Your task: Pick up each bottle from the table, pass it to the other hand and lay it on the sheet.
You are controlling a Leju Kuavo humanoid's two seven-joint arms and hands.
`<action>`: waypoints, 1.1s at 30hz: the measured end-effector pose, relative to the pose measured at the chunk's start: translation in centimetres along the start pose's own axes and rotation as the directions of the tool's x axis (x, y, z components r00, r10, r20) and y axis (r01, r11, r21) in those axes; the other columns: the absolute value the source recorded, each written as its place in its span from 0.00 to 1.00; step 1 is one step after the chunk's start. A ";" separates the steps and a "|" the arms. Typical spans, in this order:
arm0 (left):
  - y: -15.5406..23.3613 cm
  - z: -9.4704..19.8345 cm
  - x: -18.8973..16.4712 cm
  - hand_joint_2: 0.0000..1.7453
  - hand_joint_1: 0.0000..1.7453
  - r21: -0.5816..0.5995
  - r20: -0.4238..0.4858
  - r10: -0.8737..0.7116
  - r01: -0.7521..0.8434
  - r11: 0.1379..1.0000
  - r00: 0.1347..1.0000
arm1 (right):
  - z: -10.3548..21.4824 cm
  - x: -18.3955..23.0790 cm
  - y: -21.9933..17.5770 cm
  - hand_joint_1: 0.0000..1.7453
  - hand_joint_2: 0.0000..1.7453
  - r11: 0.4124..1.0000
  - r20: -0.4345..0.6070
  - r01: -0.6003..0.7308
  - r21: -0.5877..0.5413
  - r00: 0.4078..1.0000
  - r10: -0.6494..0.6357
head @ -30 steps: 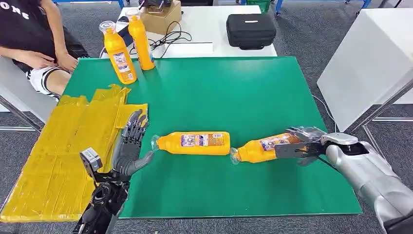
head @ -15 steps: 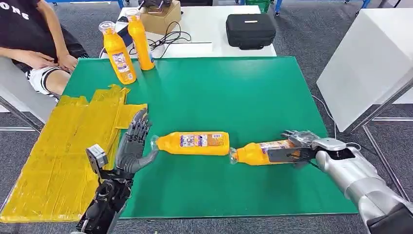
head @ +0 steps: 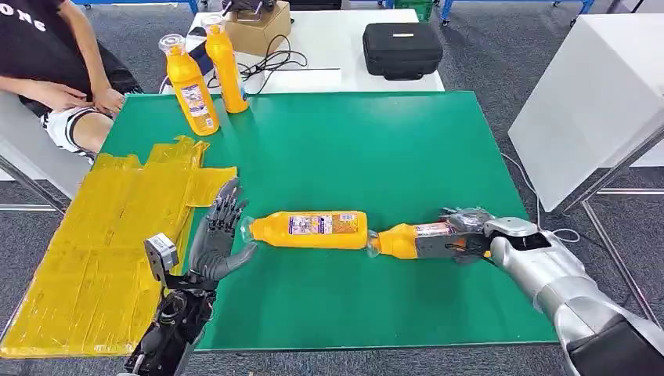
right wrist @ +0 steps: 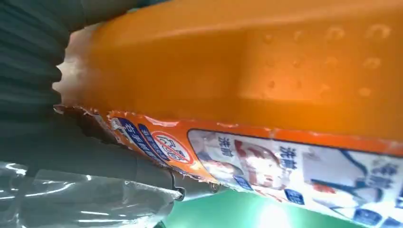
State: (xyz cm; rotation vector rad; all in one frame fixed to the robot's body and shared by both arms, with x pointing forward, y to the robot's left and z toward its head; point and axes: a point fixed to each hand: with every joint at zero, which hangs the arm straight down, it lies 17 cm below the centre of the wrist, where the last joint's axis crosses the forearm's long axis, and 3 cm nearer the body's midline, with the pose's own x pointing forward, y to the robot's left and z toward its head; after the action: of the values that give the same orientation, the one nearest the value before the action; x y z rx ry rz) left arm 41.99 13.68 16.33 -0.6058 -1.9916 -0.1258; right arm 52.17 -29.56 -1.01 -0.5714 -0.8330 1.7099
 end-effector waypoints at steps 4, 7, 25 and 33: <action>-0.1 0.1 -0.1 1.00 0.00 0.000 -0.003 0.001 -0.001 1.000 1.000 | -0.3 0.9 -0.4 1.00 1.00 1.000 0.011 -0.004 -0.018 1.000 0.004; -0.1 0.3 -0.4 1.00 0.00 0.000 -0.010 0.002 -0.002 1.000 1.000 | -0.5 1.4 -0.7 1.00 1.00 1.000 0.016 -0.009 -0.023 1.000 0.010; -0.2 1.1 -1.0 1.00 0.00 0.006 -0.032 0.004 -0.004 1.000 0.999 | -0.7 1.9 -0.8 1.00 1.00 0.998 0.022 -0.004 -0.066 1.000 0.006; -0.1 3.1 -1.9 1.00 0.00 0.030 -0.064 -0.010 0.012 0.999 0.998 | 0.6 0.0 -2.8 1.00 1.00 0.944 -0.164 -0.087 -0.320 0.986 0.035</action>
State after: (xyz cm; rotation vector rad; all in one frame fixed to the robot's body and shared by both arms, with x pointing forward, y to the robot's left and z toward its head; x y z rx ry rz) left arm 40.13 13.96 13.25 -0.5650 -1.9316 -0.1201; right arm 53.43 -29.31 1.54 -0.9531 -1.0004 1.5673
